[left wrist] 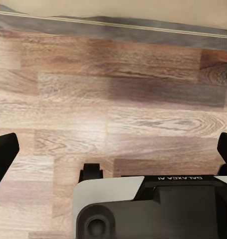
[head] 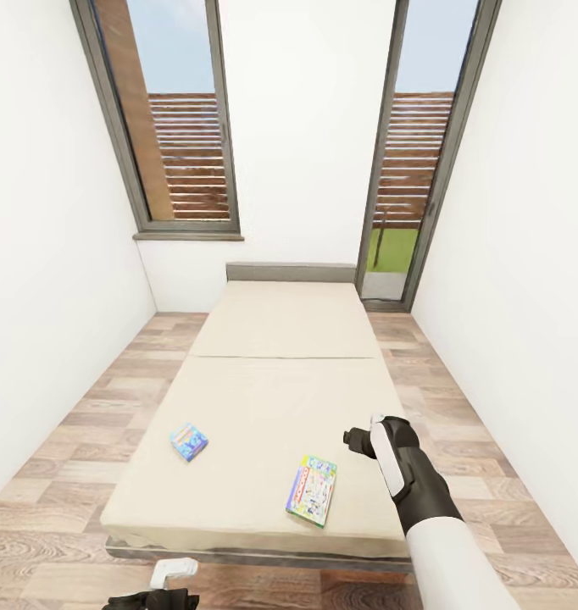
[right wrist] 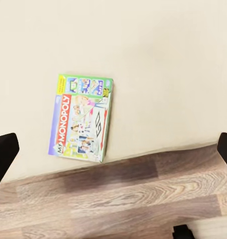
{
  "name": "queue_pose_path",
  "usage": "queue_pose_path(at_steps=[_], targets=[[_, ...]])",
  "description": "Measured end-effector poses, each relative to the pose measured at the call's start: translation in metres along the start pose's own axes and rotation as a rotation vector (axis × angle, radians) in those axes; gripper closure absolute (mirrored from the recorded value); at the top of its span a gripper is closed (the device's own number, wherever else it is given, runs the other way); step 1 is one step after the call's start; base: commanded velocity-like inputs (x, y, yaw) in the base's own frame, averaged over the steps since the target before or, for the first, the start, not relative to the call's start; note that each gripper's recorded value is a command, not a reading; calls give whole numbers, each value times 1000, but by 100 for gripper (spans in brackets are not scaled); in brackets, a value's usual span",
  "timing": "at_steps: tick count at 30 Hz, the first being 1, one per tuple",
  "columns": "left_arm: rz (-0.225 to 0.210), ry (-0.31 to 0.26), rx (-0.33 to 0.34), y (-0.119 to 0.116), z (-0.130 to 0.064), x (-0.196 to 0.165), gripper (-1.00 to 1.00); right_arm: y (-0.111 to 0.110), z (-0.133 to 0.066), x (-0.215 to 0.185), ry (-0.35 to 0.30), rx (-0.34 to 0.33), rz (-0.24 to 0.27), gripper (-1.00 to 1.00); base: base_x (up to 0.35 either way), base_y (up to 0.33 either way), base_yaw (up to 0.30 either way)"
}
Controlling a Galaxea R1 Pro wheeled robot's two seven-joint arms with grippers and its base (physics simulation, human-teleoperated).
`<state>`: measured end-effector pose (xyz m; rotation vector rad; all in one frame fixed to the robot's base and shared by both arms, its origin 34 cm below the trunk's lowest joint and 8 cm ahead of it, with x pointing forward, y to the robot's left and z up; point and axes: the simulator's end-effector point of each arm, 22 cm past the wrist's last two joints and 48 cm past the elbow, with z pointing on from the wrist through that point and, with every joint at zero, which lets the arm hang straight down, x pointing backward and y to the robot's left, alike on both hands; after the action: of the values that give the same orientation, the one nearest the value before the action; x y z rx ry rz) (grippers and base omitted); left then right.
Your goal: Put all the toys in the child's room - the three board games (two on the bed and one on the table), the two jigsaw puzzles on the table, and the tennis ball on the table - inside the toy box on the table in the child's room.
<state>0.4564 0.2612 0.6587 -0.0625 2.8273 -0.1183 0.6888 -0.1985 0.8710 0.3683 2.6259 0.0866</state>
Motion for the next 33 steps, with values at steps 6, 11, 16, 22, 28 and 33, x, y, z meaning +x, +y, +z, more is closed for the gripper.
queue_pose_path(at_steps=[6, 11, 16, 22, 28, 33], targets=[[1, 3, 2, -1, 1, 1, -100, 5, 11, 13, 29, 3, -21, -100, 92, 0, 0], [2, 12, 15, -11, 2, 6, -100, 14, 29, 17, 51, 14, -37, -100, 11, 0, 0], [4, 16, 17, -13, 3, 8, -100, 17, 35, 20, 66, 19, -48, -100, 2, 42, 0], [4, 17, 17, -12, 3, 8, -100, 19, 36, 21, 63, 21, -58, -100, 13, 102, 0], [4, 17, 18, -13, 3, 8, -100, 23, 36, 18, 48, 22, -81, -100, 5, 26, 0], [4, 18, 18, -13, 3, 9, -100, 26, 35, 18, 41, 22, -99, -100, 106, 143, 0]])
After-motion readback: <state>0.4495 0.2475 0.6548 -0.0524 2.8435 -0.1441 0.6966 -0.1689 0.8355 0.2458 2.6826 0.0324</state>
